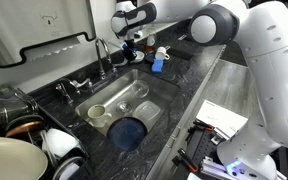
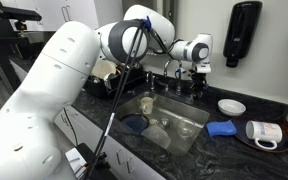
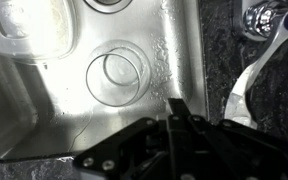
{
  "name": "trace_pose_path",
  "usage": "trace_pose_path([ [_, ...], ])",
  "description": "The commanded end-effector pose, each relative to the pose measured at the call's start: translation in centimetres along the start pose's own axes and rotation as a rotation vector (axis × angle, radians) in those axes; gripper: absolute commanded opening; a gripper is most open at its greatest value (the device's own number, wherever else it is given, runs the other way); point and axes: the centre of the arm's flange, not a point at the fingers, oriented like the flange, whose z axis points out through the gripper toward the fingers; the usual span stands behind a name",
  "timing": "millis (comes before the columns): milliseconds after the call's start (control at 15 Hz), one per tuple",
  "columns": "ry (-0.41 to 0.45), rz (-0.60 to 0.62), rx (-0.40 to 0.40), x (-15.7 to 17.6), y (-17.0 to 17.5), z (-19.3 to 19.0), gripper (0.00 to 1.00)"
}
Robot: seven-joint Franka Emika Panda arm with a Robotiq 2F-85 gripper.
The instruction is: Turn the faucet to the left
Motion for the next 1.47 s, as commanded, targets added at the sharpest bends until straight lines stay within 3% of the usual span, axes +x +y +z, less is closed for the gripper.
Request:
trace_pose_path([
  [0, 0.052, 0.096, 0.041, 0.5, 0.2, -0.7, 0.0],
  [333, 0.084, 0.245, 0.148, 1.7, -0.2, -2.0, 0.0],
  [1000, 0.015, 0.314, 0.363, 0.7, -1.3, -3.0, 0.0],
  [1400, 0.06, 0.298, 0.227, 0.8, -1.2, -1.7, 0.0],
])
